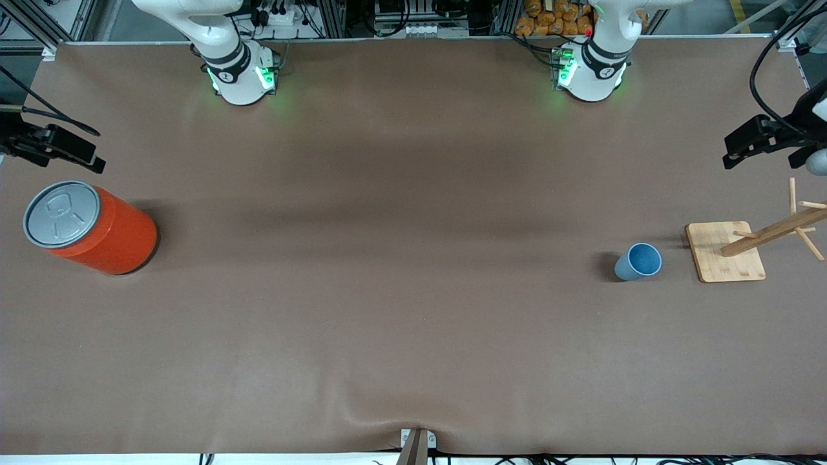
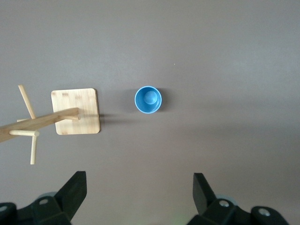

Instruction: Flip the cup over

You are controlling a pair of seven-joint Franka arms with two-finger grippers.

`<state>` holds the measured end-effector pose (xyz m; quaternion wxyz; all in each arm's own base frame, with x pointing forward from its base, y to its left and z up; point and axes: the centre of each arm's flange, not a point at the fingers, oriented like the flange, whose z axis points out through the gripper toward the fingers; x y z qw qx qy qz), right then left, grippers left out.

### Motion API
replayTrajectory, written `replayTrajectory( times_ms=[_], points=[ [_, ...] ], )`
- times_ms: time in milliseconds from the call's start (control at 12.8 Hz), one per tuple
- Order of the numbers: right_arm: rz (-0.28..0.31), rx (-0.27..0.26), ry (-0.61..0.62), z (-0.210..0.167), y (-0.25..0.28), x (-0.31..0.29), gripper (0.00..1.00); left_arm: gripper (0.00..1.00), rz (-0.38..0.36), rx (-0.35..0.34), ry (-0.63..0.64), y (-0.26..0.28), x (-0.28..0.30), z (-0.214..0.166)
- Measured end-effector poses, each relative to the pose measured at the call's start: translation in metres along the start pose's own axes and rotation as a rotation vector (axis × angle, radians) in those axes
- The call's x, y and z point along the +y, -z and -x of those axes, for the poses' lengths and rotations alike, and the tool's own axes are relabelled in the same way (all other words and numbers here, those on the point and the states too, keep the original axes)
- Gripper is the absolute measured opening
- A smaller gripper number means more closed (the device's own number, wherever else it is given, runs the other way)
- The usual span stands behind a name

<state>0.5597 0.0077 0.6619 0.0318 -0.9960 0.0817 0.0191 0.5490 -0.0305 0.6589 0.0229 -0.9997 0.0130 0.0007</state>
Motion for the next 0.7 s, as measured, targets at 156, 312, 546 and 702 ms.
replayTrajectory(
  times_ms=[156, 312, 546, 702],
  points=[
    [-0.007, 0.036, -0.003, 0.005, -0.006, 0.002, 1.00, 1.00, -0.002, -0.009, -0.001, -0.001, 0.001, 0.009],
    [-0.009, 0.047, -0.005, 0.015, -0.008, 0.004, 1.00, 1.00, -0.002, -0.006, -0.001, 0.004, 0.001, 0.018],
    [-0.010, 0.053, -0.005, 0.022, -0.006, 0.005, 1.00, 1.00, -0.002, 0.012, 0.004, 0.014, -0.002, 0.024],
    [-0.008, 0.057, -0.004, 0.022, -0.005, 0.005, 1.00, 1.00, -0.002, 0.006, 0.004, 0.014, -0.002, 0.025]
  ],
)
